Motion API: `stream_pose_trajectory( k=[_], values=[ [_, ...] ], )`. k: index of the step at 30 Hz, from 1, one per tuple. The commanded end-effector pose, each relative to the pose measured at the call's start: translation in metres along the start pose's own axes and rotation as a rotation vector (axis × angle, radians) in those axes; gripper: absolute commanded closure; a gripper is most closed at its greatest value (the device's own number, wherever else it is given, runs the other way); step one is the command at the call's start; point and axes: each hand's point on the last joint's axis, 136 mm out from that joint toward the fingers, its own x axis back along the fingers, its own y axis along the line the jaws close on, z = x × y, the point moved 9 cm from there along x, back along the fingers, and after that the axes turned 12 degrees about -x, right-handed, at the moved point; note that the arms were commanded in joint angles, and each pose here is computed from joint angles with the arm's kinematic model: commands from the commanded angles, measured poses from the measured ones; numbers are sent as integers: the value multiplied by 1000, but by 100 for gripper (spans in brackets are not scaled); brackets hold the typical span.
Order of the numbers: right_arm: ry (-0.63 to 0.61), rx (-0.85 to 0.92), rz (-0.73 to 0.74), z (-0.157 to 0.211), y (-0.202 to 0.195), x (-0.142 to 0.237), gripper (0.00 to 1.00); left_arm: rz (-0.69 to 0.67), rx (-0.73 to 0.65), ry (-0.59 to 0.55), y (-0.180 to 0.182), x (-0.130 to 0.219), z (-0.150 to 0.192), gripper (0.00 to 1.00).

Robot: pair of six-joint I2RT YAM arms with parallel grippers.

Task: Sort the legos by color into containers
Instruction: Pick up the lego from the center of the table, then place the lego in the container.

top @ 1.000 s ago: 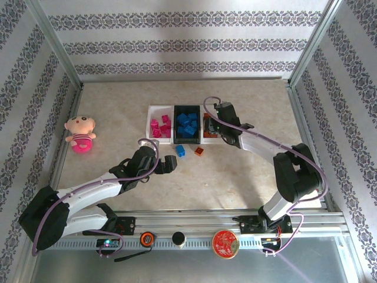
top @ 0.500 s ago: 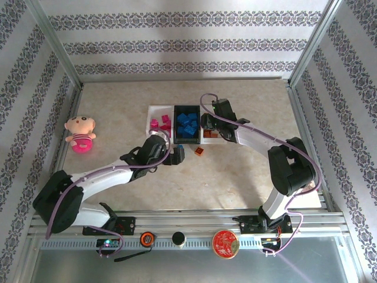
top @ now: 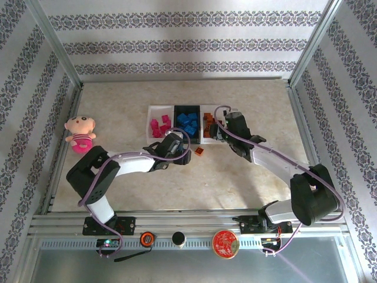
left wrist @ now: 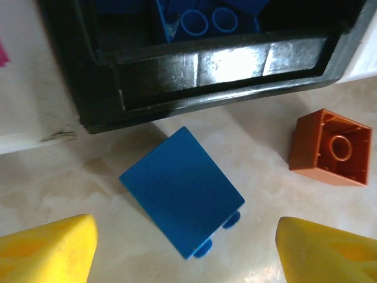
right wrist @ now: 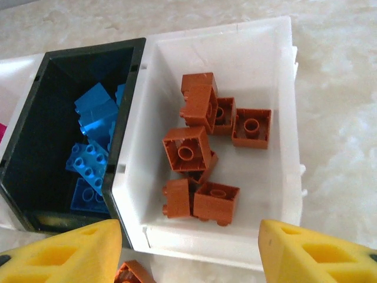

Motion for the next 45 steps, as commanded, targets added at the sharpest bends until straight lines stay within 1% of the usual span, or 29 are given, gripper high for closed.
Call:
stream_pose_trajectory(
  k=[1, 5, 13, 17, 21, 25, 30, 34, 36, 39, 45],
  values=[
    [-19, -23, -41, 1, 0, 11, 37, -3, -38, -78, -7, -8, -15, 24],
    [-31, -15, -50, 6, -2, 20, 37, -1, -52, -86, -8, -19, -14, 26],
    [-30, -12, -48, 13, -6, 24, 37, 13, -51, -80, -7, -25, -4, 47],
    [-28, -18, -42, 16, -8, 24, 37, 37, -32, -86, -7, -14, 3, 56],
    [-22, -22, -39, 20, -11, 23, 37, 68, -26, -97, -12, 5, 10, 61],
    [-11, -30, -39, 25, -14, 23, 37, 110, -5, -123, -19, 28, 8, 64],
    [11, -34, -39, 36, -19, 23, 37, 136, 6, -200, -24, 59, -17, 65],
    [33, -29, -35, 49, -21, 24, 37, 121, -12, -257, -26, 67, -51, 65],
    [43, -25, -38, 56, -20, 25, 37, 127, 14, -265, -21, 61, -67, 65],
    [53, -16, -42, 63, -19, 27, 37, 124, 69, -260, -6, 40, -90, 65],
    [62, -12, -37, 75, -23, 31, 37, 66, 108, -265, 15, 2, -127, 66]
  ],
)
